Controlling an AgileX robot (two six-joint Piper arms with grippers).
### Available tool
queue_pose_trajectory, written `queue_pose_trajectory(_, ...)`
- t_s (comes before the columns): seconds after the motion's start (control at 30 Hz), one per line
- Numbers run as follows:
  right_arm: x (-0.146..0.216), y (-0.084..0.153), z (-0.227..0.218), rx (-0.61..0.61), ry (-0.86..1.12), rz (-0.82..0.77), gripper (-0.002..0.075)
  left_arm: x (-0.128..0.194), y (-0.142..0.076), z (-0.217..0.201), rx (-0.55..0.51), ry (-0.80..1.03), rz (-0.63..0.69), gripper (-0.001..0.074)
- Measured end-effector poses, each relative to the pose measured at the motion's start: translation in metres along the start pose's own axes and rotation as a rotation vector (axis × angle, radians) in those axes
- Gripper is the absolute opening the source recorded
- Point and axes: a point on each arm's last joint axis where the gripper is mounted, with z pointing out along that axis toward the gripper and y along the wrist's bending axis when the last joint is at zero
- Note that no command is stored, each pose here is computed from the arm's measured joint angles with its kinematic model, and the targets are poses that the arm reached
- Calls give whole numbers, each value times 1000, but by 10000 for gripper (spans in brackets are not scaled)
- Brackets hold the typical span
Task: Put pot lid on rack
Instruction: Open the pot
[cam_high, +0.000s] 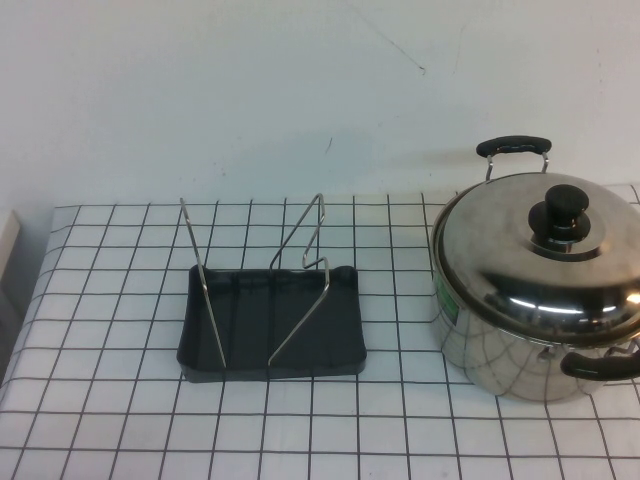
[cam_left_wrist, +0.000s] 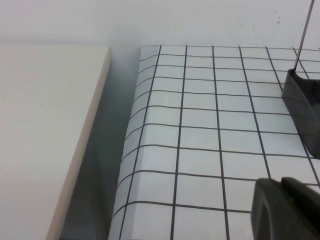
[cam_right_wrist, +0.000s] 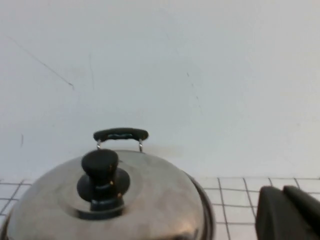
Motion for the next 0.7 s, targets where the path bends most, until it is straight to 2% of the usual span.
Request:
queue_pose_trajectory(0.1, -1, 6, 19, -42, -22, 9, 22, 0, 0, 0, 0, 0, 0, -3)
queue_pose_trajectory(0.2, 4, 16, 39, -97, -17, -4, 94, 0, 0, 0, 0, 0, 0, -3)
queue_pose_trajectory(0.27, 10, 24, 54, -132, -17, -26, 176, 0, 0, 0, 0, 0, 0, -3)
queue_pose_trajectory(0.5, 28, 47, 104, -236, -39, -89, 546, 0, 0, 0, 0, 0, 0, -3)
queue_pose_trajectory(0.6, 35, 55, 127, -267, -2, -86, 607, 0, 0, 0, 0, 0, 0, -3)
queue_pose_trajectory(0.7, 38, 61, 147, -286, 17, -98, 626, 0, 0, 0, 0, 0, 0, -3)
